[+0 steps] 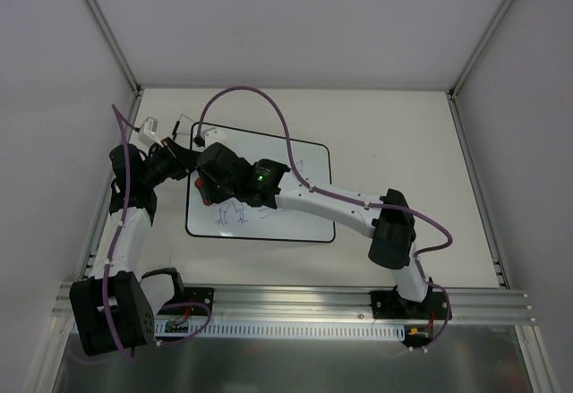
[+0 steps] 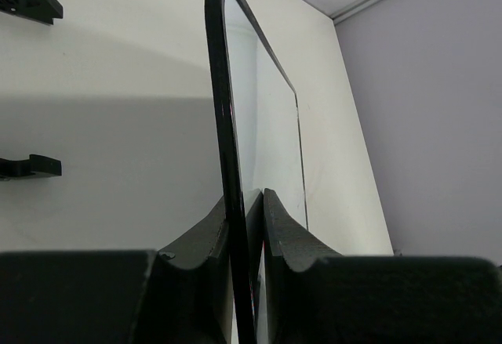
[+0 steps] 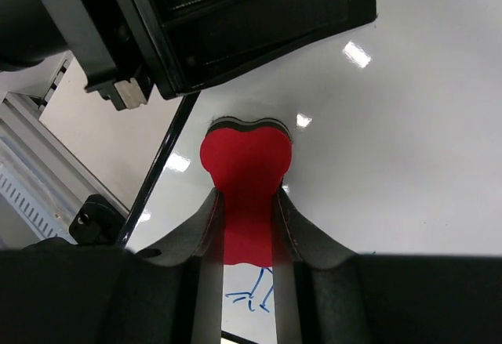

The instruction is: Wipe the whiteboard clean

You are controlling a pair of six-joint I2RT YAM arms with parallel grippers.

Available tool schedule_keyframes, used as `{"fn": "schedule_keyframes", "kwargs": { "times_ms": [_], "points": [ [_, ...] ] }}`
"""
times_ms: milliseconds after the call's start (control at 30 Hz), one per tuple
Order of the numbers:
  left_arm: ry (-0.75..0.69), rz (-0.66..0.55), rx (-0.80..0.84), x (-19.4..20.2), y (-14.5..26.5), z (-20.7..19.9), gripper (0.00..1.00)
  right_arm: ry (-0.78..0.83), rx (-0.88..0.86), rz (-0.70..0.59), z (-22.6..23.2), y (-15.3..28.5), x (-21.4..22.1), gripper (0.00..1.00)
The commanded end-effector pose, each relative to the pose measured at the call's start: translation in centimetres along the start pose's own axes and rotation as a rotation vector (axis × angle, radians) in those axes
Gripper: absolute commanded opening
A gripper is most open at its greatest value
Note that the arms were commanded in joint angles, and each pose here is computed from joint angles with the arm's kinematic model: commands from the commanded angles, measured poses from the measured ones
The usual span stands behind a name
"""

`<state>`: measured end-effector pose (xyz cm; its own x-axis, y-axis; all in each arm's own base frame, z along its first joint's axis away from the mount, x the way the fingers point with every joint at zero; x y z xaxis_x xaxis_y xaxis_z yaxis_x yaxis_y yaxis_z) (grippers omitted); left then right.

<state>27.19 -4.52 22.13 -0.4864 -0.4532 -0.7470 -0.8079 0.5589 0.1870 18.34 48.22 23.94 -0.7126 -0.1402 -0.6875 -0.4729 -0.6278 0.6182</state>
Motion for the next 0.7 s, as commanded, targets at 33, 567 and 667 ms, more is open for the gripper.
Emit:
{"fn": "schedule_keyframes", "kwargs": {
  "times_ms": [33, 567, 667],
  "points": [
    [-0.365, -0.167, 0.121, -4.6, 0.1, -3.4, 0.00, -0.023, 0.160, 0.042, -3.7, -0.2, 2.5, 0.00],
    [-0.347, -0.165, 0.109, -5.0, -0.4, -3.0, 0.00, -0.185, 0.406, -0.026, -15.6, 2.6, 10.0, 0.00],
    [-0.340, -0.167, 0.108, -5.2, -0.4, -3.1, 0.00, -0.147, 0.328, -0.038, -12.8, 2.0, 8.7, 0.00]
  ]
}}
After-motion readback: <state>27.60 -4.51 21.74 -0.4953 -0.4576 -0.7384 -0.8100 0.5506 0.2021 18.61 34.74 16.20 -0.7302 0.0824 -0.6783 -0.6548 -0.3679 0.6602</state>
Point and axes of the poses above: each gripper's point midway between its finger pads, its own y axis back along the fingers, its own z axis along the line the jaws close on, x = y × z, the point moved 6 cm from there along y, back along the fingers, and after that the axes turned 9 degrees about -y, right-handed, at the moved point
